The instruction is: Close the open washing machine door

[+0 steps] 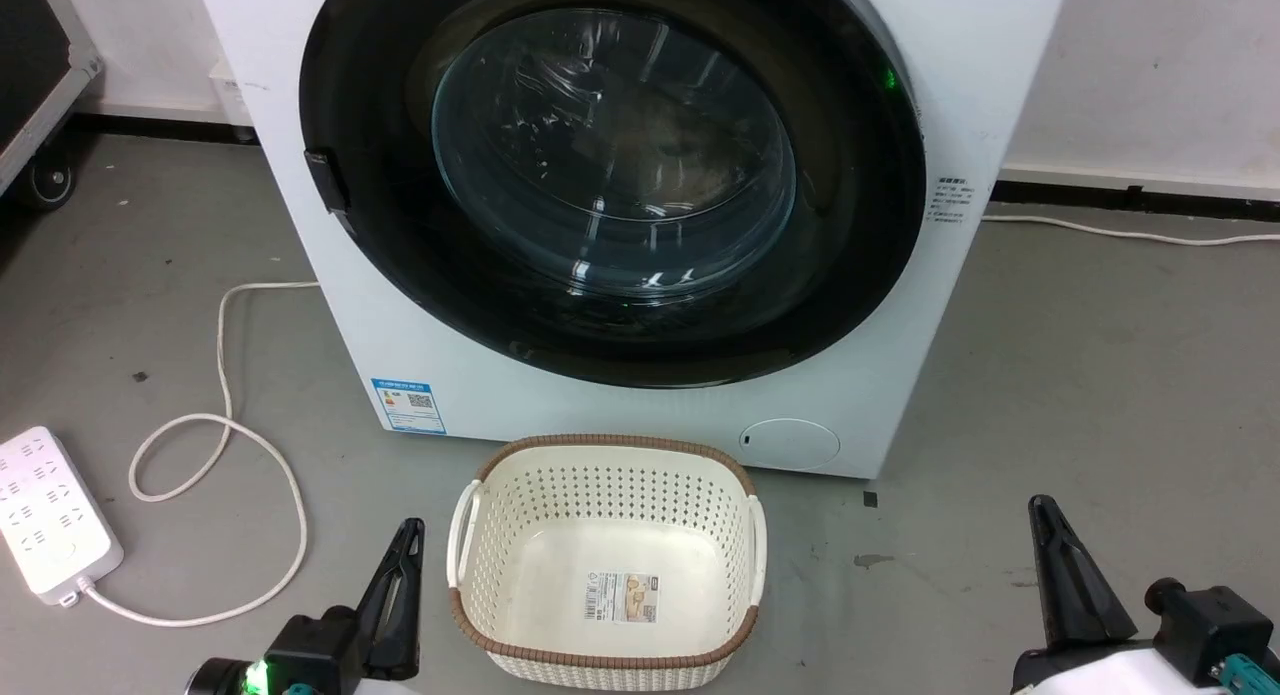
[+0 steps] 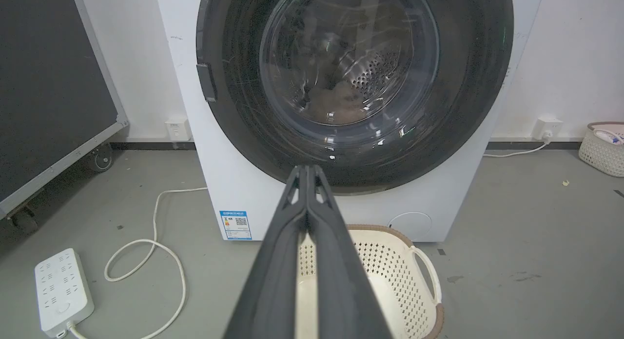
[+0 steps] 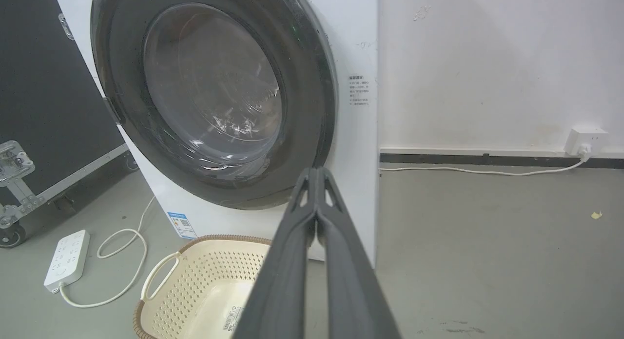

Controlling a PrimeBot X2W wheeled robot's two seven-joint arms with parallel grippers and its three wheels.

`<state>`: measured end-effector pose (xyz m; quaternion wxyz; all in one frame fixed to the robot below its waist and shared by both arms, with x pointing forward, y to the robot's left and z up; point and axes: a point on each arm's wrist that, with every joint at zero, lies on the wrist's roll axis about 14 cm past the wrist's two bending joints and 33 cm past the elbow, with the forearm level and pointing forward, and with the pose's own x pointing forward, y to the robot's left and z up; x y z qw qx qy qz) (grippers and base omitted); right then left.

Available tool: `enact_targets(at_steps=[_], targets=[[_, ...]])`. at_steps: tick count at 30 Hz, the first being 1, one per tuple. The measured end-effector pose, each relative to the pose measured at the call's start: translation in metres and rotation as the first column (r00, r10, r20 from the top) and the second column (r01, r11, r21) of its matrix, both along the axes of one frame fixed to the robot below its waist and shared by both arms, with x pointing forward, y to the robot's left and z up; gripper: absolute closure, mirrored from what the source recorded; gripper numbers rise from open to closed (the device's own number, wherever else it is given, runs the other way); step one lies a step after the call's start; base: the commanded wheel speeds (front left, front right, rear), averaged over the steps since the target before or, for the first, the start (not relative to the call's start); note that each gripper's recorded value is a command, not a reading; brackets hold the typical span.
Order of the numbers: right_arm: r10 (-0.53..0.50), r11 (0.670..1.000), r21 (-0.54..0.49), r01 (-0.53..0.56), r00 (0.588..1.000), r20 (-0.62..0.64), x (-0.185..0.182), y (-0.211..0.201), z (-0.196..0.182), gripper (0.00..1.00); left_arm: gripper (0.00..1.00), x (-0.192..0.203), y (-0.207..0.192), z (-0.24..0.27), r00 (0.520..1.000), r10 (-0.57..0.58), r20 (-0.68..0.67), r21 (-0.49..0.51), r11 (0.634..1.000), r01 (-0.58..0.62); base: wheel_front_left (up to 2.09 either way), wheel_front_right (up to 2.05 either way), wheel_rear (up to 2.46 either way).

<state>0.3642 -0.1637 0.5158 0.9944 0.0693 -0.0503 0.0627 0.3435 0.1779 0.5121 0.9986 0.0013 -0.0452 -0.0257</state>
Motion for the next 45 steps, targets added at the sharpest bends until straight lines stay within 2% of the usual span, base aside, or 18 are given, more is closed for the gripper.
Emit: enact_targets(at_steps=[45], targets=[[0.006,0.997,-0.073,-0.009,0.999,-0.04,0.0012,0.0018,0.001,1.0,1.0,0.0085,-0.0011,0.001,0.999,0.012,-0.047,0.017,1.0,-0.012,0.0,0.0,0.0]])
